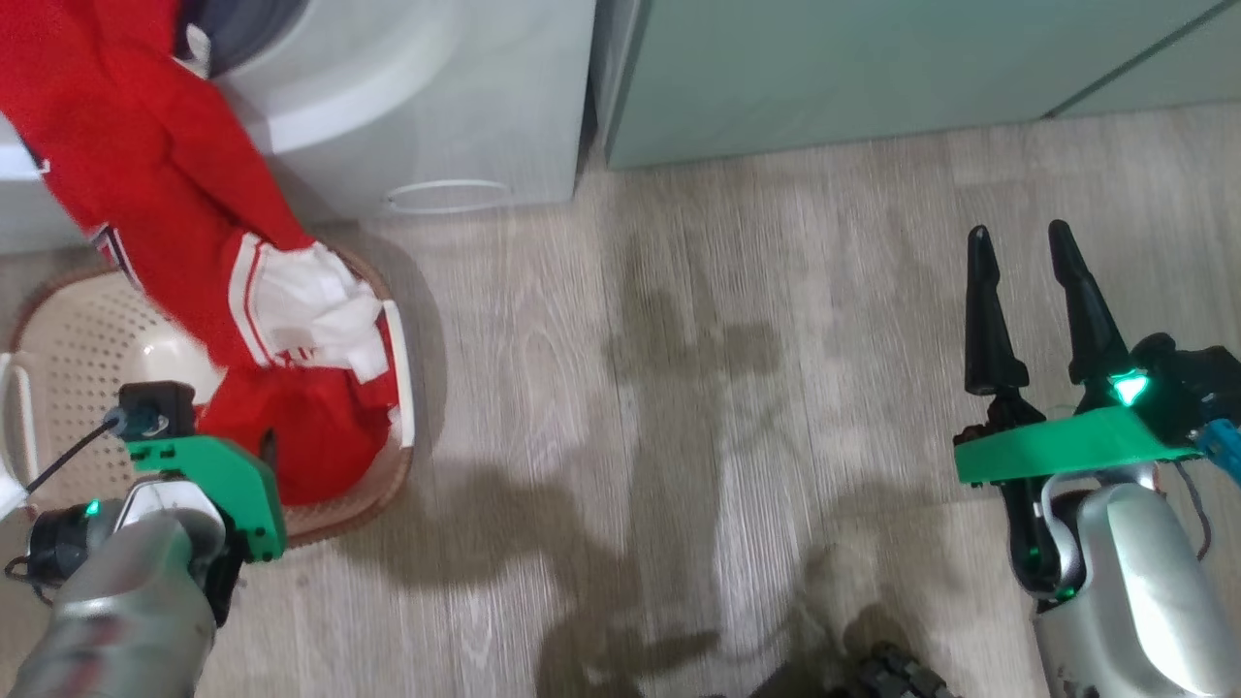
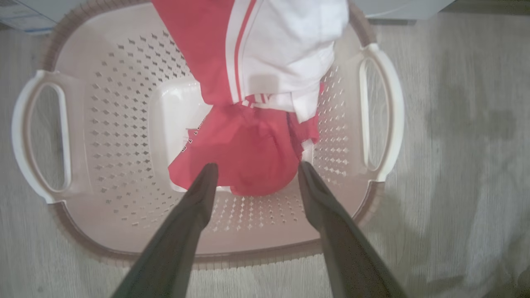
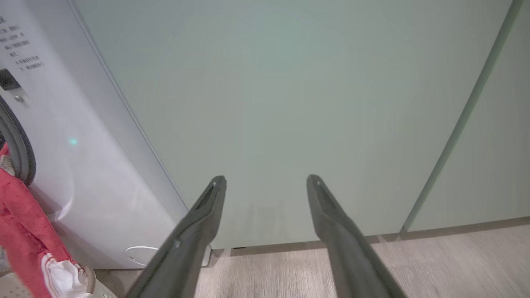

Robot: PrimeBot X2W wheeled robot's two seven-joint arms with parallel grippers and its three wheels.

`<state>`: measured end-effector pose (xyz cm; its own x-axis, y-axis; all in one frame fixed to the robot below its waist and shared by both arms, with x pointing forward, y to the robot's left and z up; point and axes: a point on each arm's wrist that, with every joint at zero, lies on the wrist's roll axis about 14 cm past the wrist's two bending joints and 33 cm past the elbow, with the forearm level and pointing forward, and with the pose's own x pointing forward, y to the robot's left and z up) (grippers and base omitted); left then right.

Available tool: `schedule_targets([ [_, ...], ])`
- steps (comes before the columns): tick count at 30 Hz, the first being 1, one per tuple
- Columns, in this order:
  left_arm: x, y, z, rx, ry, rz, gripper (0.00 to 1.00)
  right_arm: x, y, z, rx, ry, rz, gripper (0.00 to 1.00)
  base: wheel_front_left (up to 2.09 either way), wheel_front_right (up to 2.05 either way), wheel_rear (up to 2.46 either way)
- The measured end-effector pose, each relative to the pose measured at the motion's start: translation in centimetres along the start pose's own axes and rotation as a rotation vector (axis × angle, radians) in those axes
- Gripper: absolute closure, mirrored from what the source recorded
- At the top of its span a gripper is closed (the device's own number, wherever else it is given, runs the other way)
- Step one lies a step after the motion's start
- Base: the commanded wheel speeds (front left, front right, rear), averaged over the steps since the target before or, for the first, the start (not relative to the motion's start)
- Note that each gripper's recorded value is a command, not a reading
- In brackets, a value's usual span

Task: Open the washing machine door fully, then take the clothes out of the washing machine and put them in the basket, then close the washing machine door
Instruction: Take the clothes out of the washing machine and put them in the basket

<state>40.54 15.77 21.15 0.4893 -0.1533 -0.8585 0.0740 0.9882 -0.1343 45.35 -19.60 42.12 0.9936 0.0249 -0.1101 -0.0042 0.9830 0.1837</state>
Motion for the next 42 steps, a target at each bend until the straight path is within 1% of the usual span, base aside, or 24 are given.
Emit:
schedule_targets([
  [7,-2.4,-0.2,3.7,-0.004,-0.188,-0.022,0.0,-1.0,0.8,2.2,0.004,-0.048,0.017,0.0,0.0,0.0,0.0],
  [11,-4.2,0.1,5.2,-0.019,-0.261,-0.023,0.0,-2.6,1.0,2.8,0.013,-0.057,0.015,0.0,0.0,0.0,0.0],
  [16,-7.6,0.4,11.2,-0.037,-0.464,-0.05,0.0,-4.4,1.1,3.6,0.02,-0.075,0.012,0.0,0.0,0.0,0.0],
  [19,-9.9,0.5,13.3,-0.071,-0.572,-0.048,0.0,-5.3,1.2,4.4,0.028,-0.097,0.009,0.0,0.0,0.0,0.0],
  [26,-13.8,1.8,11.7,-0.083,-0.678,-0.017,0.0,-7.7,0.9,4.9,0.039,-0.114,-0.006,0.0,0.0,0.0,0.0],
  [30,-15.6,1.5,11.0,-0.081,-0.729,-0.014,0.0,-8.8,0.8,5.2,0.049,-0.127,-0.014,0.0,0.0,0.0,0.0],
  [33,-16.5,0.9,10.2,-0.082,-0.752,-0.018,0.0,-9.4,0.9,5.3,0.053,-0.134,-0.015,0.0,0.0,0.0,0.0],
  [42,-17.8,1.0,9.0,-0.094,-0.788,0.01,0.0,-9.5,1.4,5.7,0.055,-0.145,0.001,0.0,0.0,0.0,0.0],
])
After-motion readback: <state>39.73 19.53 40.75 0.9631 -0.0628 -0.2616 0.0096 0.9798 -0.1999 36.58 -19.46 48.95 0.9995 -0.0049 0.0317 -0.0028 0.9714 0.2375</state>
